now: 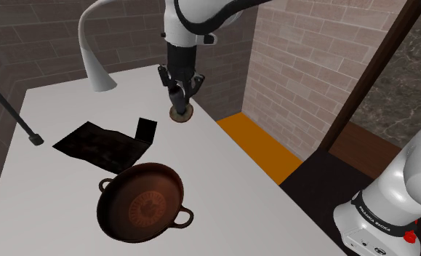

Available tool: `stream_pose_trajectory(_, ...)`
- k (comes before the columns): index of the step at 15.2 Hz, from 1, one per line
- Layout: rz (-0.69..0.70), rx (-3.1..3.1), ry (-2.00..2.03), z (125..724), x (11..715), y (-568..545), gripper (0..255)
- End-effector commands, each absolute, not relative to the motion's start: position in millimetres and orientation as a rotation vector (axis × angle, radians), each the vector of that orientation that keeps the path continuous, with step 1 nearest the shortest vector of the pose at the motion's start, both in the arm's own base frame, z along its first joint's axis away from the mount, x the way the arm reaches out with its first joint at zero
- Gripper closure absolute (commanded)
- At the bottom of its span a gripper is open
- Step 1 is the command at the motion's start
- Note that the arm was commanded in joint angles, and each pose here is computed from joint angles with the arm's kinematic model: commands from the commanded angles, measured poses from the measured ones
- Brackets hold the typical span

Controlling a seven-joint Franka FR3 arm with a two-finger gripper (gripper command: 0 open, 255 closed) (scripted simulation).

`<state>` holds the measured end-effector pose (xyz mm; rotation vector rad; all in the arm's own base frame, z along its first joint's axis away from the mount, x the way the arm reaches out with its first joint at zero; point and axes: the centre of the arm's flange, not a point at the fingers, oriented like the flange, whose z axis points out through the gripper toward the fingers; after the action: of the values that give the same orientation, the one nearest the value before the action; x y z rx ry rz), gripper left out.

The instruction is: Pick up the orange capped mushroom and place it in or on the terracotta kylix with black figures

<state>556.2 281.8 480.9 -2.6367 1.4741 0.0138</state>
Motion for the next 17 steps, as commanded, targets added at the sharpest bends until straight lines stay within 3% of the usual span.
stream_pose_trajectory(1,0.014,-2.637,1.474,490.7,555.2,281.2,255)
stream_pose_trajectory(17,0.014,-2.637,1.474,499.9,433.4,437.3,255)
